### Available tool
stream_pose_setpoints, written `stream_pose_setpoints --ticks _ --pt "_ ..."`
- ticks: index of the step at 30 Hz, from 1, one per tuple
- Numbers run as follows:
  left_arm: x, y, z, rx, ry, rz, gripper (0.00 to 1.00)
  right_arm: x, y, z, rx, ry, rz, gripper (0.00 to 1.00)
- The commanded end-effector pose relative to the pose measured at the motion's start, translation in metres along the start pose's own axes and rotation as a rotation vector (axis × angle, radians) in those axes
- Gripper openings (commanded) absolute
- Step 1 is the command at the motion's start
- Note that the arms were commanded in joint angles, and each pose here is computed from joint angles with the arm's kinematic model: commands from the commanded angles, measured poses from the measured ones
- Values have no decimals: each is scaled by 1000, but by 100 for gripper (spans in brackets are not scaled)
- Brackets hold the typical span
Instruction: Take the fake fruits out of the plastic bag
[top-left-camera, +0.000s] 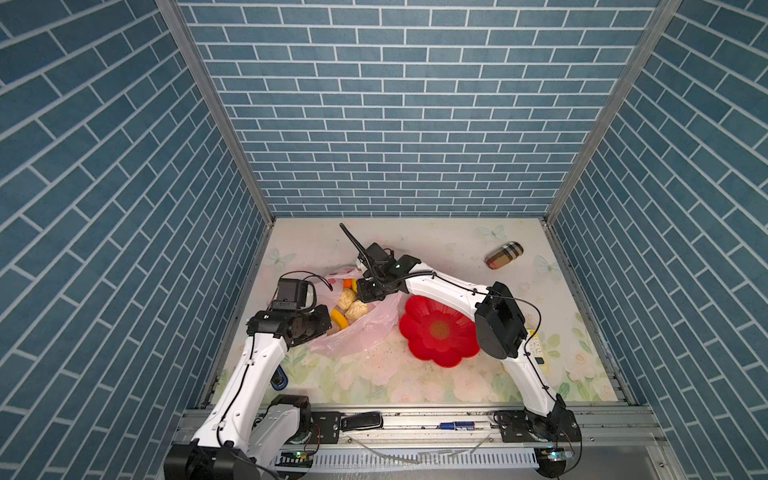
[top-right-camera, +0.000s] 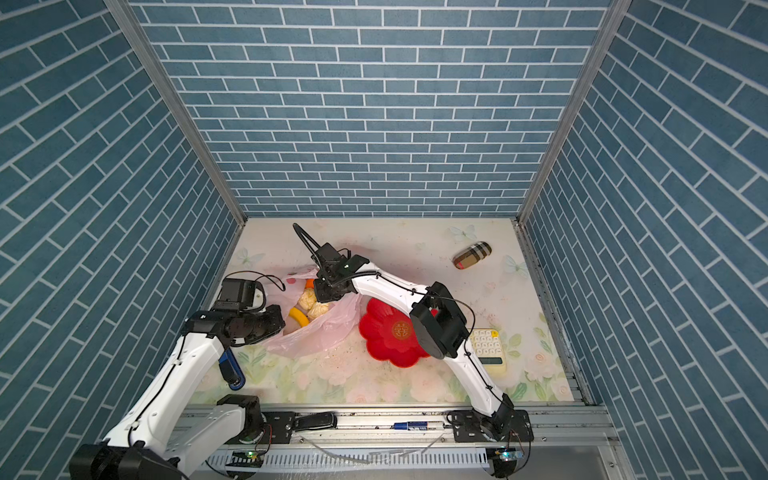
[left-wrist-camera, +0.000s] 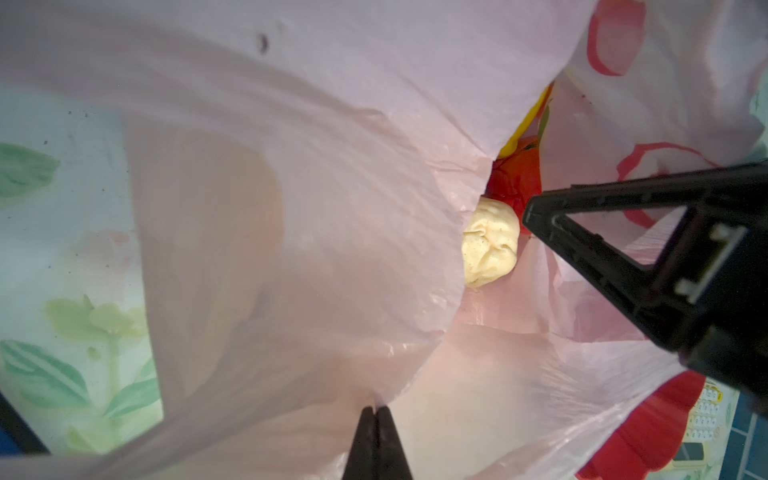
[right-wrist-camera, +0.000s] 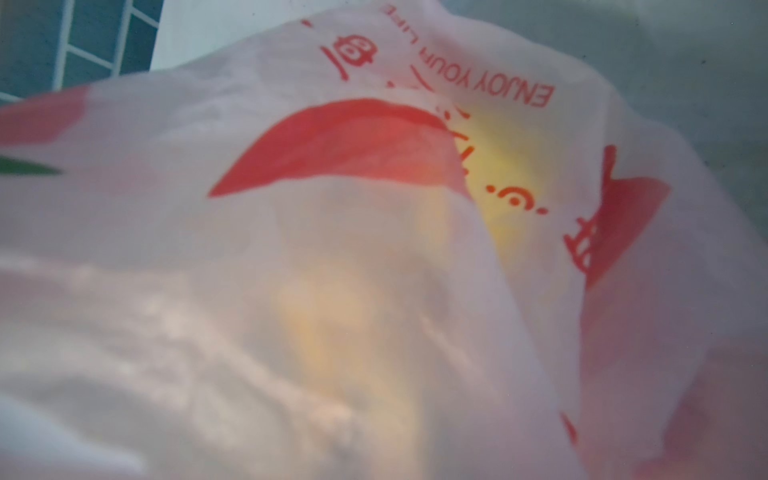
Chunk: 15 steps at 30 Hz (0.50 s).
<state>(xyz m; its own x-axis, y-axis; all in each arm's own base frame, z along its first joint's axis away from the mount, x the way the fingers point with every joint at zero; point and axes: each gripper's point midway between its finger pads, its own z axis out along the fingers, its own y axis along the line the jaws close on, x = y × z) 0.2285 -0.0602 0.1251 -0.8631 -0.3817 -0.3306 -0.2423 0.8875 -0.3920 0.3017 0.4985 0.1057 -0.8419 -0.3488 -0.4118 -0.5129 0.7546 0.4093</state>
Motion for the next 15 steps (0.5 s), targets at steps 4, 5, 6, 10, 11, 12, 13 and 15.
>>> stream_pose_setpoints --ticks 4,5,6,10,11,12,13,15 --pt "17 7 7 -43 -1 -42 0 -66 -16 -23 68 -177 -102 24" --pt "20 9 9 -44 3 -50 0 -74 -20 -26 72 -188 -110 24" --pt "20 9 10 -42 1 -57 0 -83 -23 -28 74 -200 -121 24" --pt "10 5 9 -33 -42 -86 0 -112 -32 -41 75 -240 -162 25" --pt "5 3 9 -28 -61 -98 0 -114 -29 -43 49 -231 -177 25" --pt "0 1 8 -23 -79 -107 0 -117 -29 -47 49 -234 -186 25" --pt "-5 -1 9 -19 -94 -120 0 -115 -29 -49 50 -222 -192 25" --pt "-16 -5 9 -10 -126 -141 0 -106 -24 -53 27 -189 -202 26"
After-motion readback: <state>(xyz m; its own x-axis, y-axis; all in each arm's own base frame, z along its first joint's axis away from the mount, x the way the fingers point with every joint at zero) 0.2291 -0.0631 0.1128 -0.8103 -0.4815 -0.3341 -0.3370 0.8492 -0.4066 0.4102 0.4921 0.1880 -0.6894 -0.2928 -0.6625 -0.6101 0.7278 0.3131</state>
